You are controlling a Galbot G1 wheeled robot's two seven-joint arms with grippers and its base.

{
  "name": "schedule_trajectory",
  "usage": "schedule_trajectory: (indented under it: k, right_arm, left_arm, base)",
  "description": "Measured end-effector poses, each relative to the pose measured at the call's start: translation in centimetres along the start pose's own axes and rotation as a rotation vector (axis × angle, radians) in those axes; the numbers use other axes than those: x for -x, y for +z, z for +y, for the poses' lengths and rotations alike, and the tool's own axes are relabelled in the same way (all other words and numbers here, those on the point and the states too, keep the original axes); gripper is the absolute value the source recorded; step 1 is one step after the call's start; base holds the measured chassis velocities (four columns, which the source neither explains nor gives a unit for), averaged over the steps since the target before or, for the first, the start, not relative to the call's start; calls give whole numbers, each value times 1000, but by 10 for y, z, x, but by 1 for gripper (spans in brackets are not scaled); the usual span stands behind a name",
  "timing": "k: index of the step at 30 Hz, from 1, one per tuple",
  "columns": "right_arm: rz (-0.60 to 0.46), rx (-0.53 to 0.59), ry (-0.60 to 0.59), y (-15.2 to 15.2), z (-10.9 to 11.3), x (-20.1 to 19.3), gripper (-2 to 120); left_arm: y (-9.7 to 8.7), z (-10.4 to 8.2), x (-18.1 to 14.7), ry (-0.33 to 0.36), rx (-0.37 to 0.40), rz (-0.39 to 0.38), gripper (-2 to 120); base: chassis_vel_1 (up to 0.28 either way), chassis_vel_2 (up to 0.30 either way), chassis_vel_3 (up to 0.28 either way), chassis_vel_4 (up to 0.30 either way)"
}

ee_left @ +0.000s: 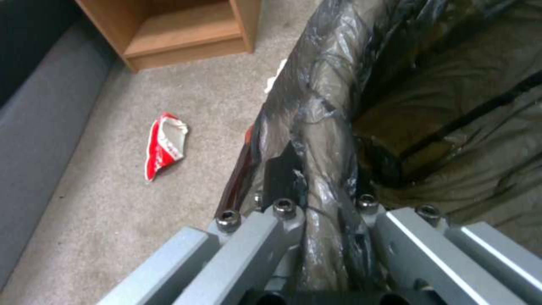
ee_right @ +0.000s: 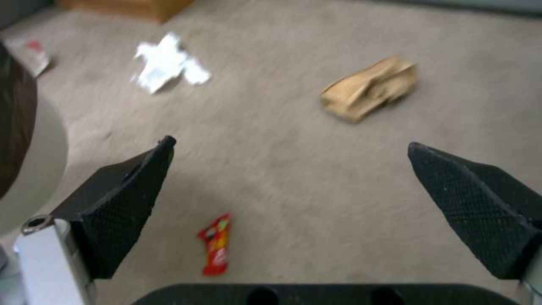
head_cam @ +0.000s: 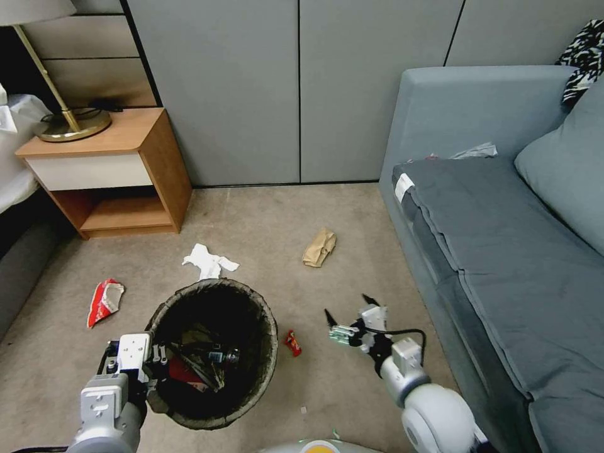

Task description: Pick up the trash bin, then pick up the garbage from the floor and place it into the trash bin.

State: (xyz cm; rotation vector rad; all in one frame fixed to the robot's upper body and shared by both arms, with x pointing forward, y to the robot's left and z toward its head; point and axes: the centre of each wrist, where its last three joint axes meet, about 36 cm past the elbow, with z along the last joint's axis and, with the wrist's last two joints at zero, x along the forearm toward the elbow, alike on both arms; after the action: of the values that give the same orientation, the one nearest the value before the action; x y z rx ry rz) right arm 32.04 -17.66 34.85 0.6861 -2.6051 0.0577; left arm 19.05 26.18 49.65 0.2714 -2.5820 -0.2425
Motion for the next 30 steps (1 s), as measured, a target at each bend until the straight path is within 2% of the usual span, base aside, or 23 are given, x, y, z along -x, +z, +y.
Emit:
schedule_trajectory:
  k: [9, 14, 22, 30]
  right_arm:
    - [133, -53, -240, -3, -29, 41, 100]
    - [191, -53, -318, 1, -25, 66, 100]
    - [254, -42, -357, 16, -10, 99, 100]
    - [280, -39, -354, 28, -4, 113, 100]
  left_arm:
    - [-2, 2, 2, 2, -16, -9, 1]
    - [-3, 0, 2, 9, -18, -12, 1]
    - [-3, 1, 2, 14, -14, -10, 1]
    - [-2, 2, 2, 16, -10, -5, 1]
  base:
    - [0, 0, 0, 0]
    - [0, 0, 0, 0]
    - [0, 0, 0, 0]
    - [0, 0, 0, 0]
